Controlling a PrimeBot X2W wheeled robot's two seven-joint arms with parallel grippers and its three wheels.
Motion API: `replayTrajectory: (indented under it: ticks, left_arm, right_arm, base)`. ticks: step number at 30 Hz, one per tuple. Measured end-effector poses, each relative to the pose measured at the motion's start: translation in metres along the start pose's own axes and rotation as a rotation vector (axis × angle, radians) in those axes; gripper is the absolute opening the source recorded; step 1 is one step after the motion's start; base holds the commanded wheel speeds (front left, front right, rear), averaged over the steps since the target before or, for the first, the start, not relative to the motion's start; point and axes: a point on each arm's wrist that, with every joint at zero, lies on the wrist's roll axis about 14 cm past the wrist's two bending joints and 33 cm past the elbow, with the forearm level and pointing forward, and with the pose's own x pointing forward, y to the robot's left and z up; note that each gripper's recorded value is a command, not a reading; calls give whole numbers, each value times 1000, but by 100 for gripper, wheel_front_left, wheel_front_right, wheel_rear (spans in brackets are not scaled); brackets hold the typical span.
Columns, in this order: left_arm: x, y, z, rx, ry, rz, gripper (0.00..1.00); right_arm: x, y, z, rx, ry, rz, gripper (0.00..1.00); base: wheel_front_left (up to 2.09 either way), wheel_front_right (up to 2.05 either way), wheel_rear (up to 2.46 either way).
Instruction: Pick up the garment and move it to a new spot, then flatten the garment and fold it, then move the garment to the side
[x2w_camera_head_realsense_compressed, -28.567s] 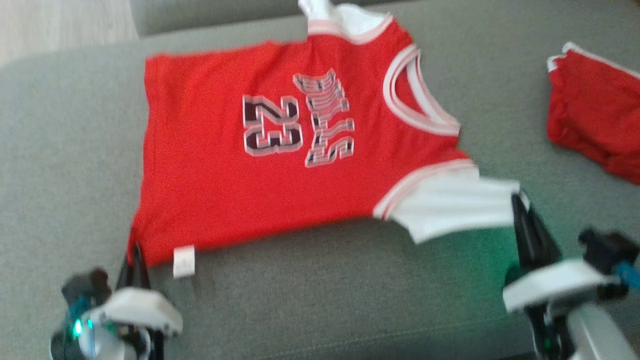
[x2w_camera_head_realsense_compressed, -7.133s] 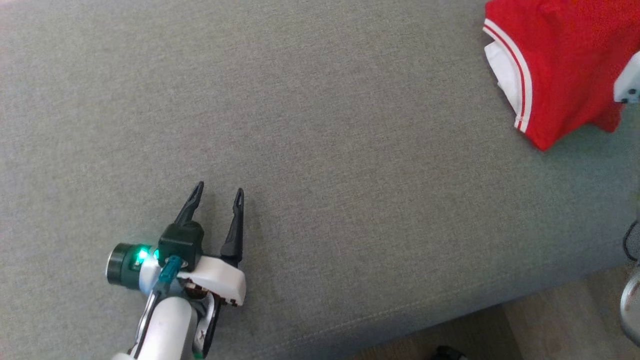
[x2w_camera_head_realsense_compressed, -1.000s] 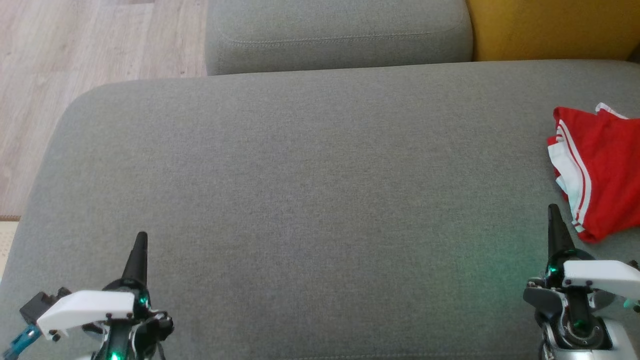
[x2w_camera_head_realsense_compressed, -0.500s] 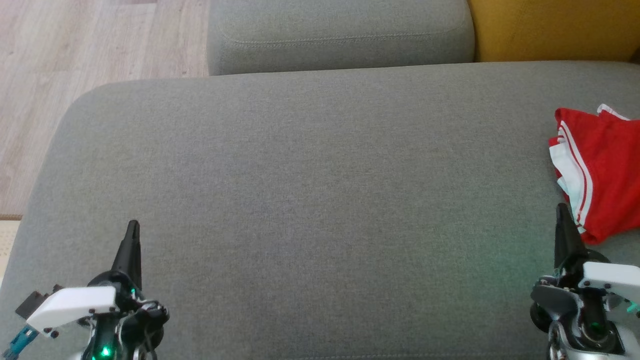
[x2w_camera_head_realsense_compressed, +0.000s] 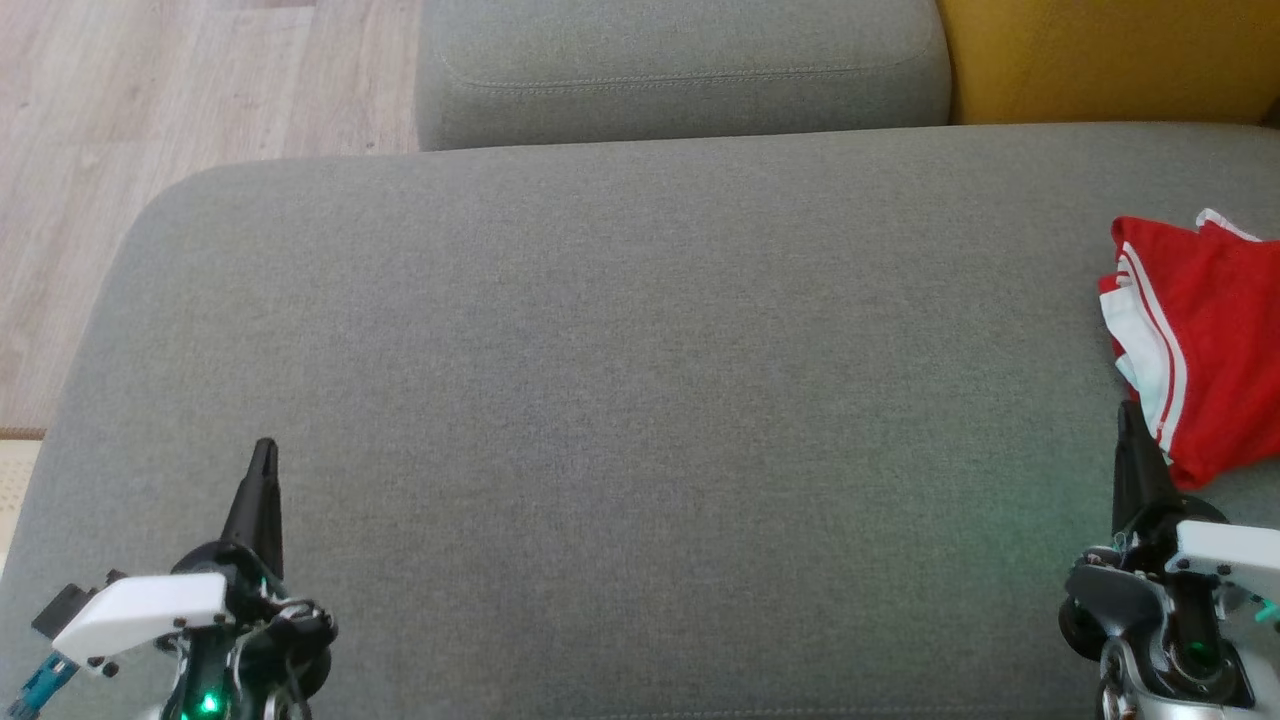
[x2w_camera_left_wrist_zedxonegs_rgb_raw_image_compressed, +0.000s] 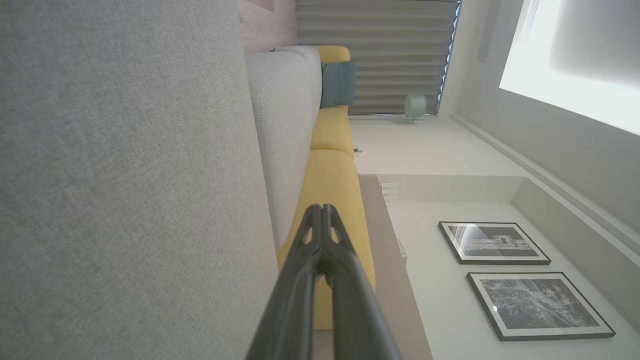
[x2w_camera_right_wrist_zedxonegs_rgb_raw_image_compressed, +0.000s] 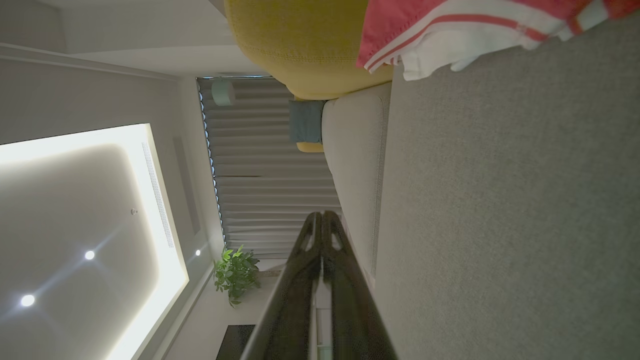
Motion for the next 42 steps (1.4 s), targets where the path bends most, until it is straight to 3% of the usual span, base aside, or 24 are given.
replayTrajectory:
  ticks: [42]
  left_arm:
    - [0,0,0,0,0,-1,0]
  right_arm:
    - [0,0,0,0,0,0,0]
  base:
    - [0,0,0]
